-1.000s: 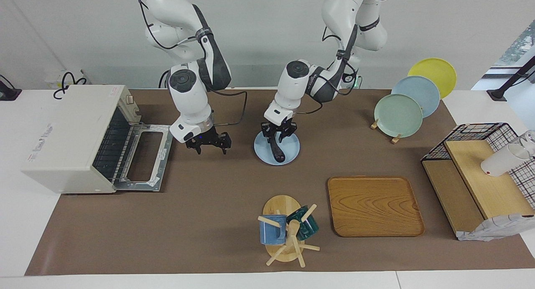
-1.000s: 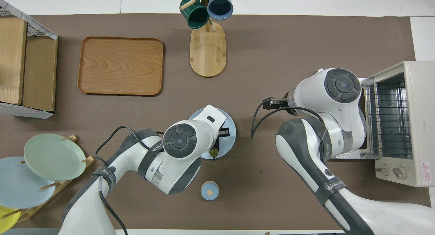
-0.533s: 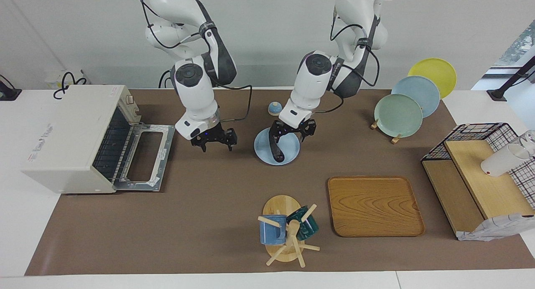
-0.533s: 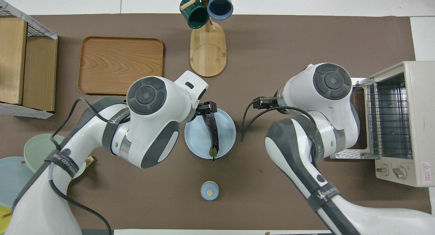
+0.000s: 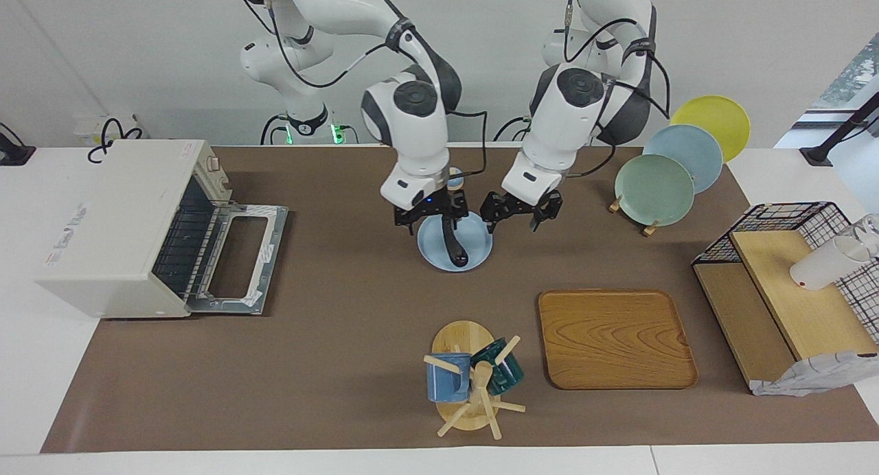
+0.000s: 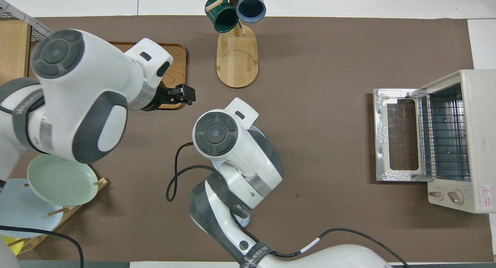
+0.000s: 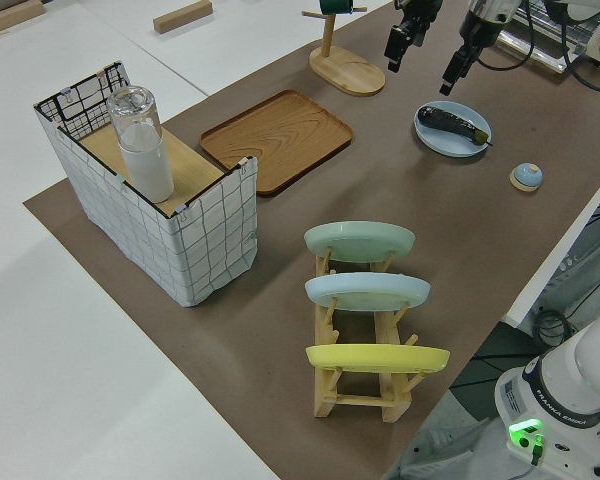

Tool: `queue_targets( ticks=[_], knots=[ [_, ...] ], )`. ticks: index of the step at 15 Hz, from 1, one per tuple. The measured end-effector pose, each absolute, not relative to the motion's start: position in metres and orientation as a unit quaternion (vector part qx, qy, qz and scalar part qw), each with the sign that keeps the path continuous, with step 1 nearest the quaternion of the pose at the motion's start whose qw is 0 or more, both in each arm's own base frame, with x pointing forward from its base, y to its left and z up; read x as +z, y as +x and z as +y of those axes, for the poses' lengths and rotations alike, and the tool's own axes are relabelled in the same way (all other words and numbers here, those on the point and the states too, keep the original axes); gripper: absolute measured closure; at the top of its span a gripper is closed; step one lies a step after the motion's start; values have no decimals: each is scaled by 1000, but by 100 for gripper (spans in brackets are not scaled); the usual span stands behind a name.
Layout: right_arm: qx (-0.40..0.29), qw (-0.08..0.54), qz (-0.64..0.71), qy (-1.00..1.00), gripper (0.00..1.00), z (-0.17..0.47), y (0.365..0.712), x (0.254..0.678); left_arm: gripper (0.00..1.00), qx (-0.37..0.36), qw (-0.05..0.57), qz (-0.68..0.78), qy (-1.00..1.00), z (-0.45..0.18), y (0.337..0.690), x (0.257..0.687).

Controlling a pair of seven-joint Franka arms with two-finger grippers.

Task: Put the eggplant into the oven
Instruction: 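Carry the eggplant into the oven while the left gripper withdraws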

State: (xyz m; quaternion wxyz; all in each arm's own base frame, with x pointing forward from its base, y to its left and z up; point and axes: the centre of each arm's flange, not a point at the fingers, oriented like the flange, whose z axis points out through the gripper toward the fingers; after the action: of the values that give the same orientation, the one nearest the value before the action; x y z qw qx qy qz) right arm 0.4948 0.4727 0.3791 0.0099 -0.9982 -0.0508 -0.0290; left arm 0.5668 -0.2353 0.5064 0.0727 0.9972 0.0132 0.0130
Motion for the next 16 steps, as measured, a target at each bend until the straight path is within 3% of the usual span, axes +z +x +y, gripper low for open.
queue_targets(
  ticks=[6,7,9,16],
  knots=[
    [-53,28,-44,-997,0,503,475,332,0,10,66,-11,998,-153,575,536],
    [-55,30,-49,-997,8,506,469,326,0,8,64,-12,998,-142,574,540],
    [-52,28,-62,-996,12,514,452,312,0,6,56,-14,998,-123,571,549],
    [-56,8,-80,-995,89,509,442,295,0,1,9,-25,1000,-93,556,571]
  ],
)
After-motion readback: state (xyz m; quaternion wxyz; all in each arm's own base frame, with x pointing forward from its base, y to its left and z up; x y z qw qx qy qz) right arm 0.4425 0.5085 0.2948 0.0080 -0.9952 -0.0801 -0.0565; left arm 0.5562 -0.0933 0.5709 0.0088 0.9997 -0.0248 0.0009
